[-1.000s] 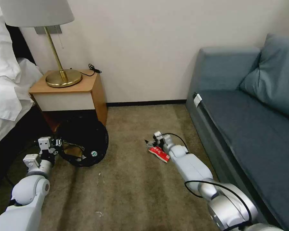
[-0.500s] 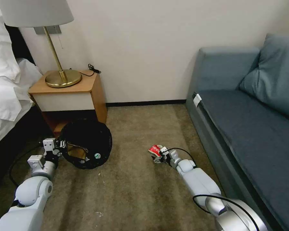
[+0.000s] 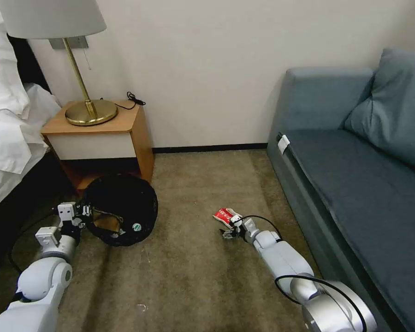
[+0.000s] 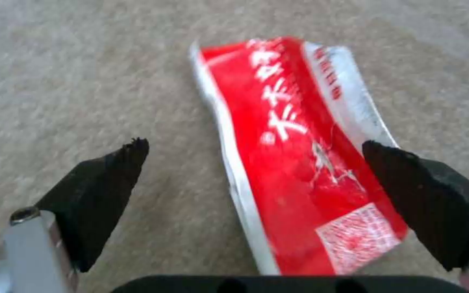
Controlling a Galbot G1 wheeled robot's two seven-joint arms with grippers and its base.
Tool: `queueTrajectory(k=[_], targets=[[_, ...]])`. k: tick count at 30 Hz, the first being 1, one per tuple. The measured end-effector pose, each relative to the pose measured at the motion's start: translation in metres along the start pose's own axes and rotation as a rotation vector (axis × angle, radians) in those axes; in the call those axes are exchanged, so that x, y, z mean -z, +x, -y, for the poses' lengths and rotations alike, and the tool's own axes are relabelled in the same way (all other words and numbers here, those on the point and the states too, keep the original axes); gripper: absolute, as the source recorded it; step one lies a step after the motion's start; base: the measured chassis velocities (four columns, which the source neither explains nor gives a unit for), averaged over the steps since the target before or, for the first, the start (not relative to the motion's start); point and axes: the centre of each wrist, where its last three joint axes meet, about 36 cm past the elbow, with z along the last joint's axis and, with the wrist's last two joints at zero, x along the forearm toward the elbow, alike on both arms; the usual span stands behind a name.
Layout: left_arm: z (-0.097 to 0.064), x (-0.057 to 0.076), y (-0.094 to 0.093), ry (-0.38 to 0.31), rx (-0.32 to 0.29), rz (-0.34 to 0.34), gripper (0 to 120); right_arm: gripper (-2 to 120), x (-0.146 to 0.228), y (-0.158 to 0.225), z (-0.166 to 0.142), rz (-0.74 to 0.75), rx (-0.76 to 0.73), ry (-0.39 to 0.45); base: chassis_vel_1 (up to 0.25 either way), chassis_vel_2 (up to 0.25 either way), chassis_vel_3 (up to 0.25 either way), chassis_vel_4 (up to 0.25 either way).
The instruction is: Pick up the trash bin, then pick up the garbage on the floor and place it into the trash bin.
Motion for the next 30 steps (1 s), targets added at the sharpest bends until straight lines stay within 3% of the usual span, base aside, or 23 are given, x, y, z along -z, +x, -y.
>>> queueTrajectory(k=[6,16,30], targets=[[-0.005,0.008,0.001,0.009,0.017,0.014,4,100,0.002,-0.003,-0.002,-0.01,-0.007,0.0,0.0,0.0,0.0,0.0],[0.002,0.008,0.008,0.024,0.009,0.026,4,100,-0.003,-0.005,-0.009,-0.054,-0.041,-0.006,0.0,0.0,0.0,0.0],[0.009,0.009,0.021,0.027,-0.007,0.044,4,96,-0.019,-0.002,-0.011,-0.113,-0.037,-0.08,0.0,0.0,0.0,0.0]])
